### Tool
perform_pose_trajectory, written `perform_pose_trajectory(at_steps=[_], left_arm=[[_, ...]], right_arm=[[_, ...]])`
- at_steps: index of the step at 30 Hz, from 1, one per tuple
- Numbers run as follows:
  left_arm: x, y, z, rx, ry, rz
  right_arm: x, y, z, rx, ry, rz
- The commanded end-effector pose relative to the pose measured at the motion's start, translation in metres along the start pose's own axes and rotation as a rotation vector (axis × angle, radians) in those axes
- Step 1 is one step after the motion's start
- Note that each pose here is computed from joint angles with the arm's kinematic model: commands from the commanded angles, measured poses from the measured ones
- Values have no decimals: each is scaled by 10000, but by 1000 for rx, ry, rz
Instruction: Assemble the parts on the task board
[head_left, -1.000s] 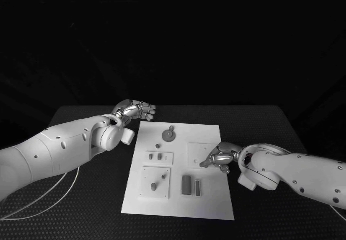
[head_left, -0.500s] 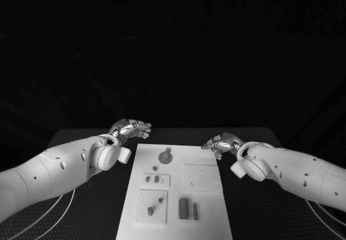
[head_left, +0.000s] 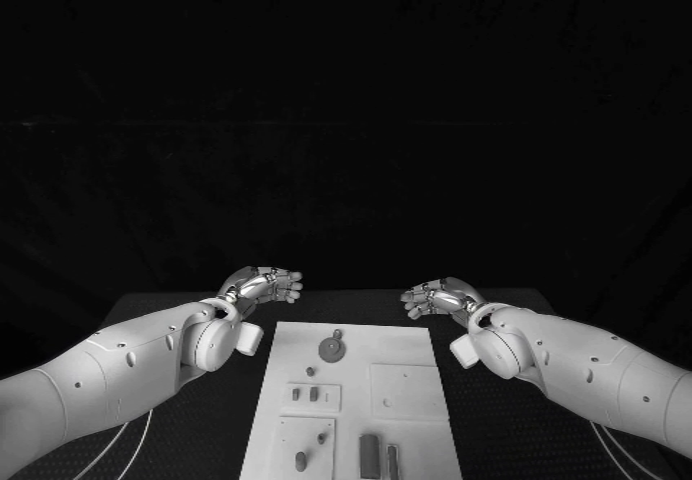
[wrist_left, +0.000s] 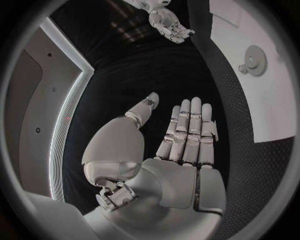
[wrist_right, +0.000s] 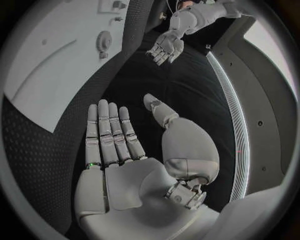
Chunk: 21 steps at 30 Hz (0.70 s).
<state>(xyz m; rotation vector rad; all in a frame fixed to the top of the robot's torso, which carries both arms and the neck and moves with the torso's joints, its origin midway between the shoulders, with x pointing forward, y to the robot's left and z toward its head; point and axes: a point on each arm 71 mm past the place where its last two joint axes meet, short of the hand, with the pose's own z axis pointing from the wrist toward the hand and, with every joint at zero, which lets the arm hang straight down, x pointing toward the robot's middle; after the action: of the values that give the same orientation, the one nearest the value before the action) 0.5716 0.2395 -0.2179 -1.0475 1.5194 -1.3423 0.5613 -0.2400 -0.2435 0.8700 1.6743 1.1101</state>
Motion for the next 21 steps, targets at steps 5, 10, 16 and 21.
perform_pose_trajectory(at_steps=[5,10,16,21], left_arm=[[11,7,-7,3,8,-8],[69,33,-53,12,-13,-17],[233,89,-197,32,-72,-40],[415,123,-389,50,-141,-61]], right_arm=[[25,-8,-2,-7,8,19],[83,18,-45,-32,-15,51],[239,87,-187,-87,-82,137],[410,159,-388,-126,-162,227]])
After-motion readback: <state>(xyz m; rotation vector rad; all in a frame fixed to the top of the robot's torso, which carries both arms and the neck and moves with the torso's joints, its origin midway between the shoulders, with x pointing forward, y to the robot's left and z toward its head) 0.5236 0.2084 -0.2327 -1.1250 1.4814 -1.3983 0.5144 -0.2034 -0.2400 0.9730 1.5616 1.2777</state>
